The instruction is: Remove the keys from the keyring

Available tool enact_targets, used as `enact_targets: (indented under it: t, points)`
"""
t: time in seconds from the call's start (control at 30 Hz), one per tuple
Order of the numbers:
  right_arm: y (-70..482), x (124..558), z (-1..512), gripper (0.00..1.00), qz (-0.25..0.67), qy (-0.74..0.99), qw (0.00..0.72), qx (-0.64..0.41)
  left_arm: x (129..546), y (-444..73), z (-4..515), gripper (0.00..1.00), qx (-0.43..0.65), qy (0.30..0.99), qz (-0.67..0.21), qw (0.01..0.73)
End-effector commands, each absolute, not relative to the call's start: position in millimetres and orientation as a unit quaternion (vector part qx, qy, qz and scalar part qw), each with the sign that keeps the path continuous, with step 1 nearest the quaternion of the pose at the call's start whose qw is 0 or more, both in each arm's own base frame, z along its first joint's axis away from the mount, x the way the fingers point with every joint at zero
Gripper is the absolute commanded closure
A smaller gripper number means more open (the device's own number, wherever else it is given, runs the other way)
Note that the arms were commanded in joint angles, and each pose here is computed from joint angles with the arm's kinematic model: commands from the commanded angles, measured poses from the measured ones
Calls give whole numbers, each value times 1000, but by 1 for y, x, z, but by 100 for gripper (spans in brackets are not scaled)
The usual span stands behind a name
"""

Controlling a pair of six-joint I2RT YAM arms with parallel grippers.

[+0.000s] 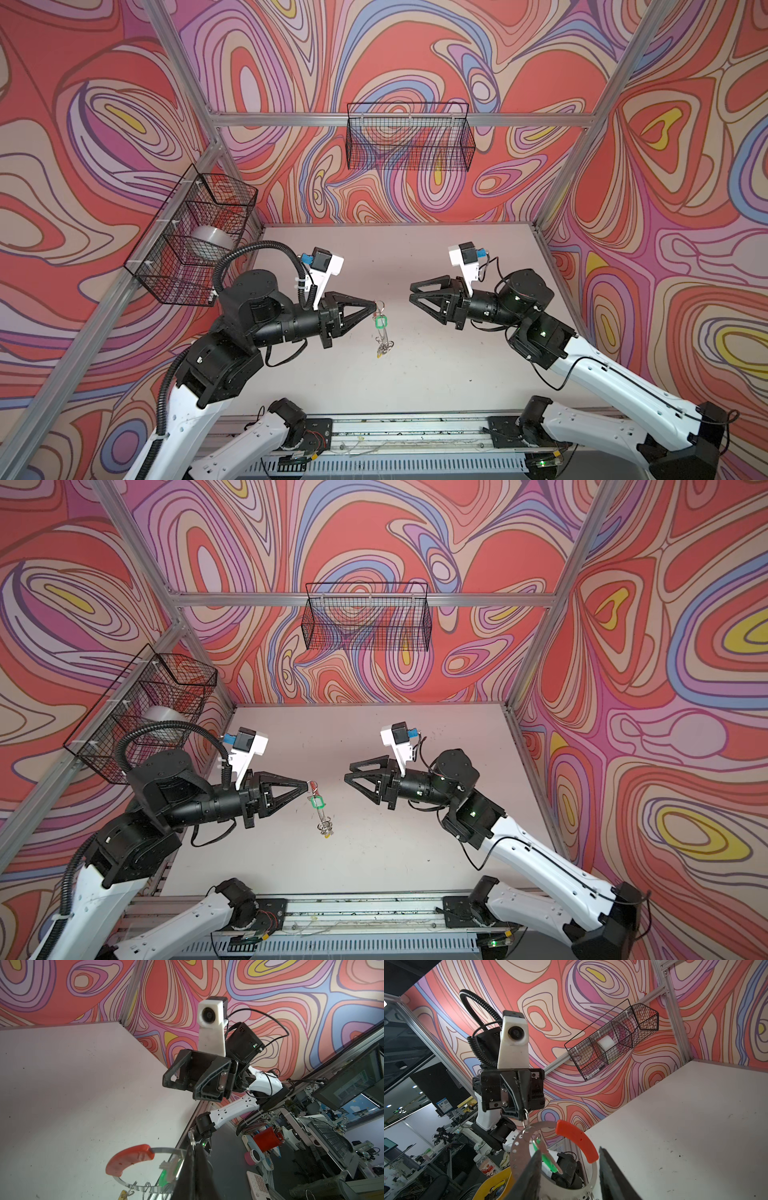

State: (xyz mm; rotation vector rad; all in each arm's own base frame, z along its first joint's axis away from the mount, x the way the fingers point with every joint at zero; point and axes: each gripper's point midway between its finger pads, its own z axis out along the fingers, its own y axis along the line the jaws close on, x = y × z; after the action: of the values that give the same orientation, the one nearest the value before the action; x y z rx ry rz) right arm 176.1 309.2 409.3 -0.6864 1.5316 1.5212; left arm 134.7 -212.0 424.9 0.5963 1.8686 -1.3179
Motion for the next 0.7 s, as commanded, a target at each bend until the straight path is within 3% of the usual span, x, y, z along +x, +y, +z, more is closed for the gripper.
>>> enact_targets:
  t: [0.0,0.2,0.67]
  points:
    - [313,179,406,51,612,615,419,-268,130,-209,424,100,240,736,-506,379]
    - [319,186,405,45,622,621,407,-250,130,-210,422,100,248,737,-504,377]
    - [335,170,408,48,621,611,364,-331,129,-212,422,100,254,736,-506,372]
